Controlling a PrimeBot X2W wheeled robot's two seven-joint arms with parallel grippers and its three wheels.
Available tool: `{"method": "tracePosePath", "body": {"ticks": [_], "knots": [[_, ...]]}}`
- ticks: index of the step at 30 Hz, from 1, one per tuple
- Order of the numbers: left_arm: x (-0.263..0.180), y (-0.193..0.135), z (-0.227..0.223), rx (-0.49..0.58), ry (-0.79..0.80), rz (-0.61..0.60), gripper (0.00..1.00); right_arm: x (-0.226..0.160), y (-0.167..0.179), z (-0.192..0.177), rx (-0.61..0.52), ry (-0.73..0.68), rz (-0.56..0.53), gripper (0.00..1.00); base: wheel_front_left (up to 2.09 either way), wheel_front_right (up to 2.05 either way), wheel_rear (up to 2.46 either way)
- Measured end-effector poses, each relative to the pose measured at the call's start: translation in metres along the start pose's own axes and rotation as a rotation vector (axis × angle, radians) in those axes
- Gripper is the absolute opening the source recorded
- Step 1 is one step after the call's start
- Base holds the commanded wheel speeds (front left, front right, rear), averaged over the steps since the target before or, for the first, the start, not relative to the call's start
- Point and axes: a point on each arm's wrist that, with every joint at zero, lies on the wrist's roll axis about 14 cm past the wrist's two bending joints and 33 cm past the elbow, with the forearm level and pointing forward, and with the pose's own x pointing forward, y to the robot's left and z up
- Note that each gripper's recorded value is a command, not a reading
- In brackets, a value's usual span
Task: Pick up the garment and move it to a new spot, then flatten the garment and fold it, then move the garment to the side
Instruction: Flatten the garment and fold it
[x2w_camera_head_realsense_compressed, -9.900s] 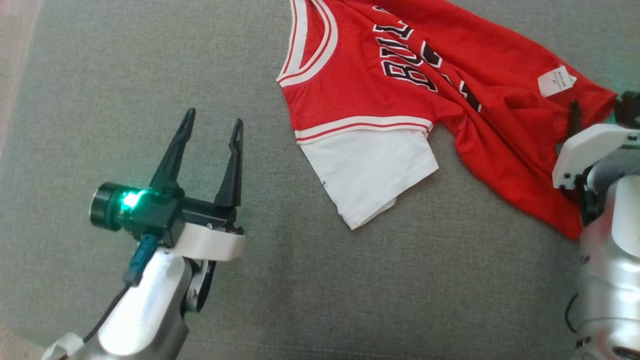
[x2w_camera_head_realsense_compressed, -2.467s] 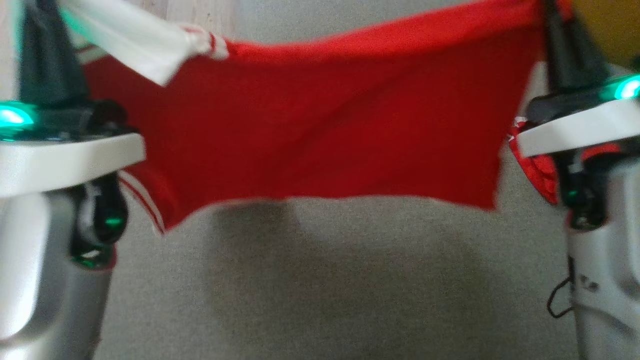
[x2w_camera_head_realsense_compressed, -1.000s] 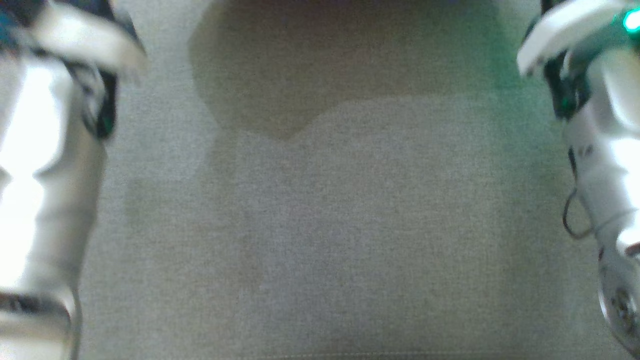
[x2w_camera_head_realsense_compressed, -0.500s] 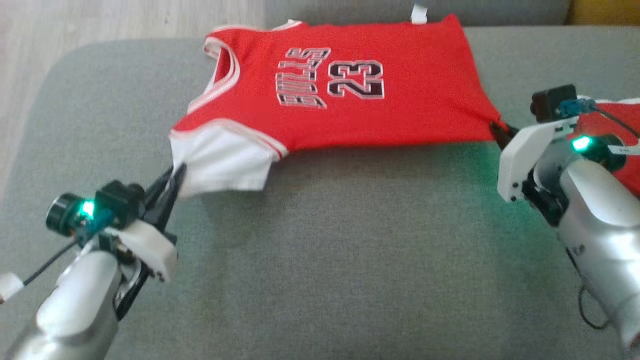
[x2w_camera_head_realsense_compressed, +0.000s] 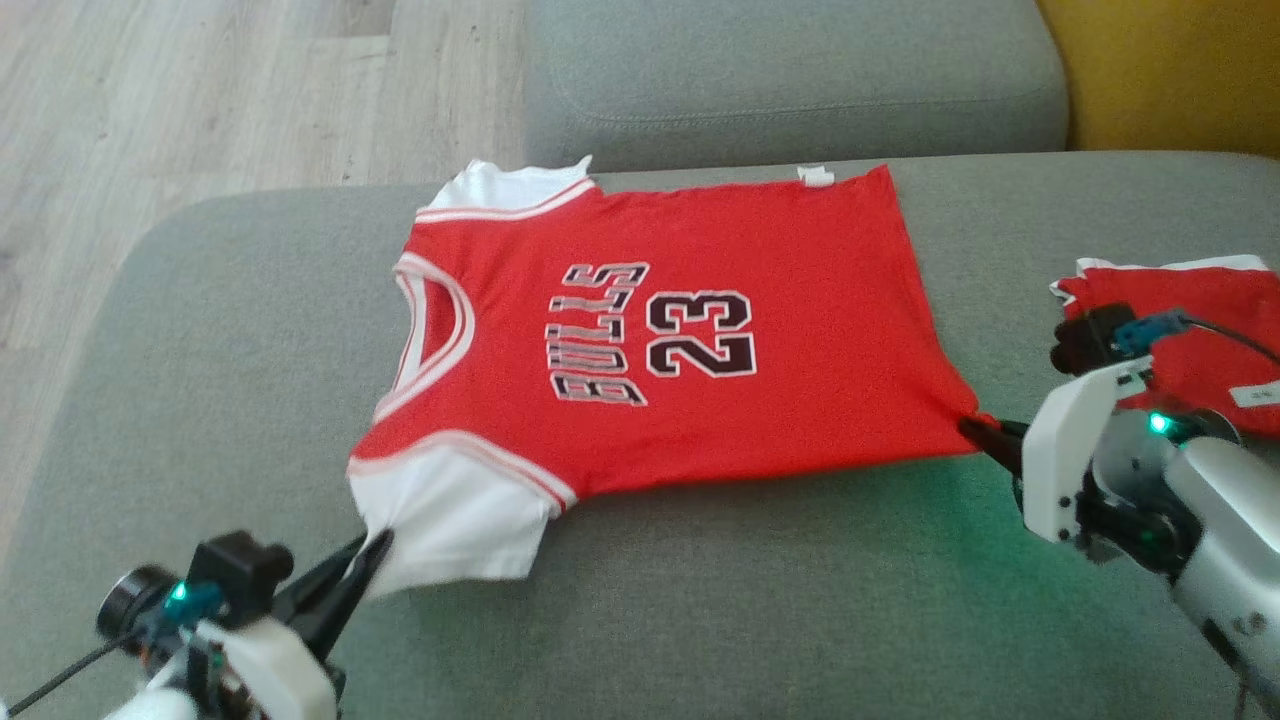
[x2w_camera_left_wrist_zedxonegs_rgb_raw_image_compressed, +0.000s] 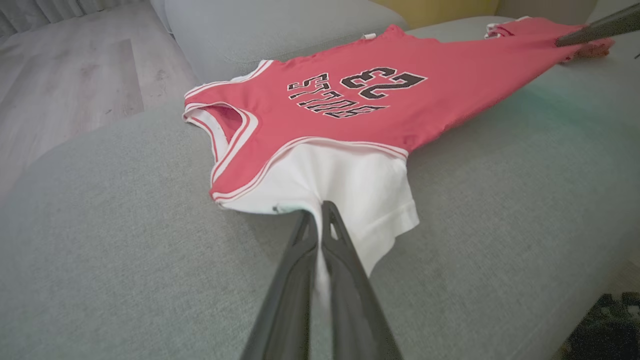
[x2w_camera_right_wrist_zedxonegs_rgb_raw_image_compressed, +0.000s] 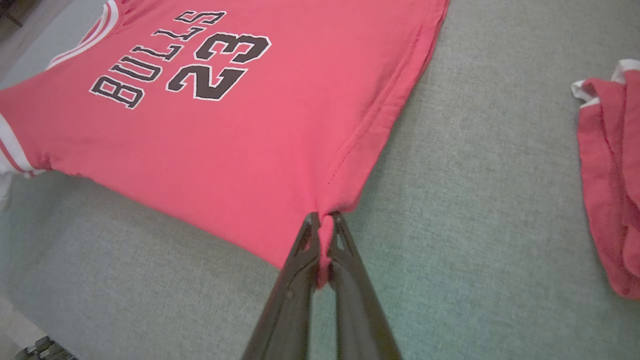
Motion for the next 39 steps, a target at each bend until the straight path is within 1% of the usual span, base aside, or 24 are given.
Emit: {"method": "tracePosePath", "body": {"ticks": [2, 4, 7, 9, 12, 17, 23, 30, 34, 35, 39], "knots": [[-0.008, -0.006, -0.005, 0.011, 0.027, -0.018, 0.0, -0.008, 0.001, -0.005, 0.012, 0.012, 0.019, 0.0, 0.0, 0.0, 0.0], [-0.014, -0.011, -0.008, -0.009, 0.046, -0.032, 0.0, -0.014, 0.002, -0.014, 0.019, 0.04, 0.036, 0.0, 0.0, 0.0, 0.0], [-0.019, -0.019, -0.008, -0.038, 0.057, -0.044, 0.0, -0.016, 0.01, -0.024, -0.005, 0.057, 0.065, 0.0, 0.0, 0.0, 0.0], [-0.02, -0.014, -0.003, -0.03, 0.048, -0.026, 0.0, -0.015, 0.011, -0.027, -0.003, 0.06, 0.07, 0.0, 0.0, 0.0, 0.0], [-0.016, -0.006, 0.002, -0.016, 0.049, -0.01, 0.0, -0.012, 0.006, -0.021, 0.013, 0.04, 0.064, 0.0, 0.0, 0.0, 0.0], [0.001, 0.007, 0.019, -0.009, 0.033, 0.004, 0.0, -0.003, 0.003, -0.012, -0.006, 0.017, 0.057, 0.0, 0.0, 0.0, 0.0], [0.026, 0.023, 0.026, -0.045, 0.072, 0.01, 0.0, 0.011, -0.004, 0.012, -0.012, -0.006, 0.045, 0.0, 0.0, 0.0, 0.0], [0.061, 0.048, 0.037, -0.065, 0.118, 0.028, 0.0, 0.032, -0.015, 0.036, 0.035, -0.018, 0.02, 0.0, 0.0, 0.0, 0.0], [0.075, 0.058, 0.039, -0.069, 0.135, 0.039, 0.0, 0.041, -0.019, 0.038, 0.044, -0.002, 0.009, 0.0, 0.0, 0.0, 0.0], [0.085, 0.064, 0.039, -0.071, 0.146, 0.048, 0.0, 0.046, -0.022, 0.037, 0.045, 0.011, 0.001, 0.0, 0.0, 0.0, 0.0], [0.103, 0.073, 0.044, -0.044, 0.148, 0.06, 0.0, 0.056, -0.023, 0.035, 0.052, 0.029, -0.003, 0.0, 0.0, 0.0, 0.0]]}}
